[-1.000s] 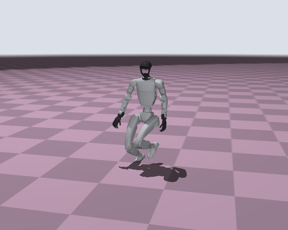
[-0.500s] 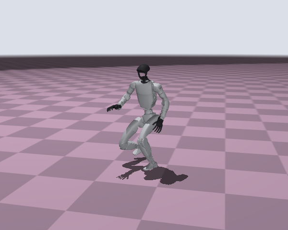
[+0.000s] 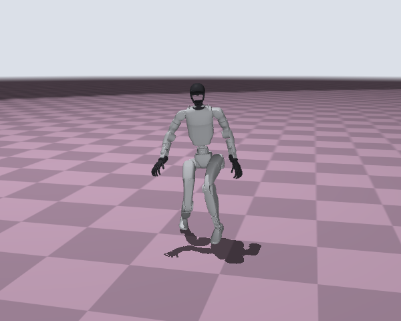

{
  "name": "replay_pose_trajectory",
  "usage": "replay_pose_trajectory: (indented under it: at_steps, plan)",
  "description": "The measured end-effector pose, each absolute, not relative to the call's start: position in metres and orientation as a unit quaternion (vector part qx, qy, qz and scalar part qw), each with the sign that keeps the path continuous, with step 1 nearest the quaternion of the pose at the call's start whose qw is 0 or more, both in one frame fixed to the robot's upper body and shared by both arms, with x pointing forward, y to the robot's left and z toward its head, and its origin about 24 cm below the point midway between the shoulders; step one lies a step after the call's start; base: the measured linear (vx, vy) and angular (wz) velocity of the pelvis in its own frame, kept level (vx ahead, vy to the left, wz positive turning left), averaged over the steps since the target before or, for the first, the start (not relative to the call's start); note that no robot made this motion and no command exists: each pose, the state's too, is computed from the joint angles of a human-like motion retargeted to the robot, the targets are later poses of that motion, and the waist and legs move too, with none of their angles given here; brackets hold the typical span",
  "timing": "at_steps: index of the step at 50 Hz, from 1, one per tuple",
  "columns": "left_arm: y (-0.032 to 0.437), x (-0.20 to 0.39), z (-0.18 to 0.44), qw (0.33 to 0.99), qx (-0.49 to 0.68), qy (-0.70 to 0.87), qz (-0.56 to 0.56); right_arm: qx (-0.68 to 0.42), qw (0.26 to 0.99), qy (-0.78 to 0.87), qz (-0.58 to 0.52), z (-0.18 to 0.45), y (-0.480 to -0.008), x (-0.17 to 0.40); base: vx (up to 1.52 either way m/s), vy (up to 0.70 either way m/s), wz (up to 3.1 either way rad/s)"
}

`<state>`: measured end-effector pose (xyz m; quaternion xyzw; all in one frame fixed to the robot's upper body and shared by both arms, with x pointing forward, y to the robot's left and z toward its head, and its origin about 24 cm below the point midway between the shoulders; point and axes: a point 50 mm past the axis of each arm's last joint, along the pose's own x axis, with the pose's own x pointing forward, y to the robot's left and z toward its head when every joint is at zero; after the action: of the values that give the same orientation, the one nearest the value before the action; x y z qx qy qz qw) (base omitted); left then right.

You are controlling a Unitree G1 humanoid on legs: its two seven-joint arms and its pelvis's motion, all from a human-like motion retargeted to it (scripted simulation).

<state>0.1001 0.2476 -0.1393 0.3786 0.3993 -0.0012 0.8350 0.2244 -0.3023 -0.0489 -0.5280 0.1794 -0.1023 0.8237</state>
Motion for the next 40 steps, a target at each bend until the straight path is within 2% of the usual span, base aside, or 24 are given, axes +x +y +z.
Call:
replay_pose_trajectory:
  at_steps: [3, 8, 15, 28, 40]
  plan:
    - [0.261, 0.088, -0.142, 0.809, 0.396, 0.434, -0.002, -0.519, 0.823, 0.213, -0.091, -0.059, -0.304, 0.212, -0.21, -0.17, 1.51]
    - [0.280, 0.079, -0.139, 0.792, 0.393, 0.463, 0.063, -0.504, 0.820, 0.249, -0.104, -0.067, -0.312, 0.193, -0.19, -0.10, 1.17]
    - [0.286, 0.107, -0.126, 0.830, 0.319, 0.429, 0.161, -0.460, 0.838, 0.284, -0.083, -0.071, -0.313, 0.177, -0.08, -0.05, 1.27]
    - [0.232, 0.184, -0.083, 0.925, 0.274, 0.242, 0.101, -0.482, 0.845, 0.230, 0.024, -0.061, -0.279, 0.213, -0.07, 0.08, 1.07]
    - [0.228, 0.245, 0.017, 0.950, 0.256, -0.013, 0.177, -0.447, 0.879, 0.157, -0.052, -0.037, -0.264, 0.252, -0.03, 0.12, 0.28]
